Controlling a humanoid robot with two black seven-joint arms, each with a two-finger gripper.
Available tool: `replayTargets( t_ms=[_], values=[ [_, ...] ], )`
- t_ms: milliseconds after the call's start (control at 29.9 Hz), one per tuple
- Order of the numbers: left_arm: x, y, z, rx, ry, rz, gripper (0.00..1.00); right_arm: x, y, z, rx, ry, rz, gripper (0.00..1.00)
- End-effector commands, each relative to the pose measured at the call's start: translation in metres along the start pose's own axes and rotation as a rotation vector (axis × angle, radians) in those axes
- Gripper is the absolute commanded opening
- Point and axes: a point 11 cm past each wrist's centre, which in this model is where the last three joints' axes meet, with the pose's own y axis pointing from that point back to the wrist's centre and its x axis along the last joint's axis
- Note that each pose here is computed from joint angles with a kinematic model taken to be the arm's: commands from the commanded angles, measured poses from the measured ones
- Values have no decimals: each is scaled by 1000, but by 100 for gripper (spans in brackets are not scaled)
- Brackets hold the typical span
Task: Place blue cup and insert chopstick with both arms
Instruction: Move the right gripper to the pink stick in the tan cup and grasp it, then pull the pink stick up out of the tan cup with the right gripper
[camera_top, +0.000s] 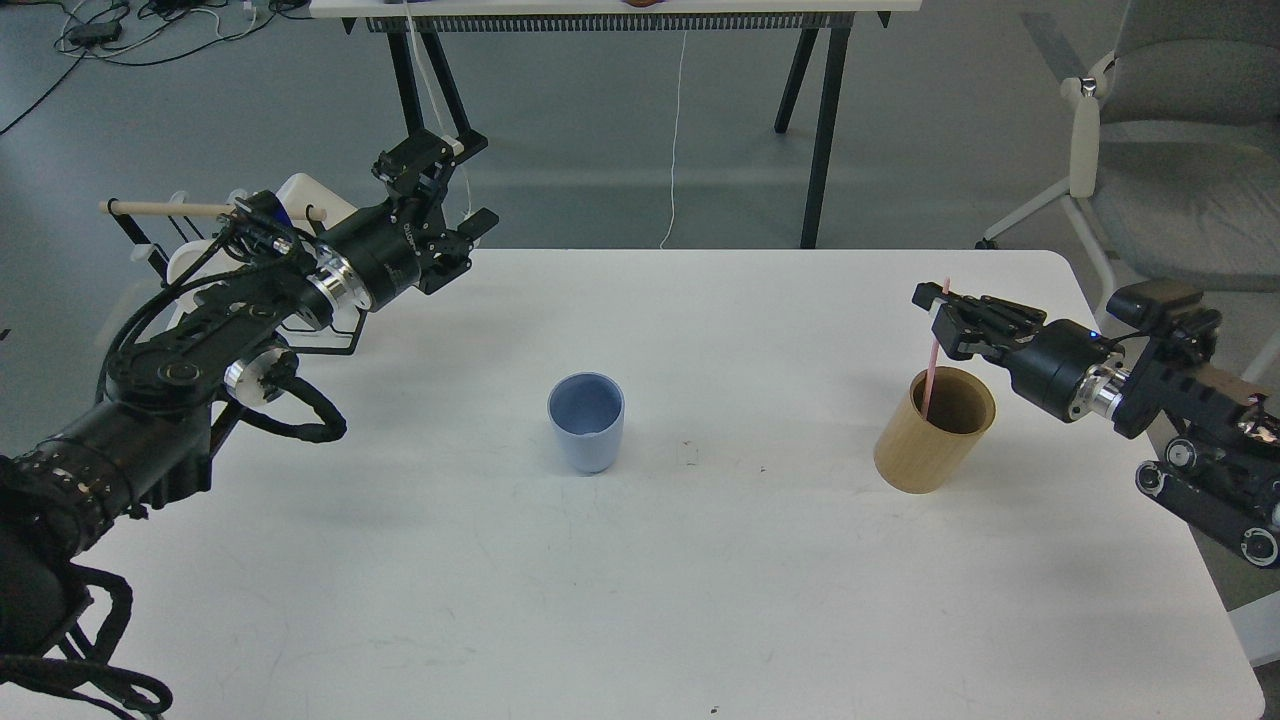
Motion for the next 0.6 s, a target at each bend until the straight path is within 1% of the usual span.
replayTargets(
  t_ms=[0, 100, 200, 367, 568],
  values=[
    [0, 0, 0, 0, 1, 1, 99, 7, 4, 0, 6, 10, 7, 5],
    [-1, 0, 0, 0, 2, 0, 99, 21, 6, -1, 12, 30, 23, 2],
    [-1, -1, -1, 0, 2, -1, 99, 38, 10, -2, 22, 55, 40, 1],
    [-3, -1, -2, 1, 6, -3, 99, 87, 17, -9, 47, 120, 108, 0],
    [-3, 0, -8, 12, 9, 2, 99, 142, 11, -41, 132, 173, 205, 0]
  ],
)
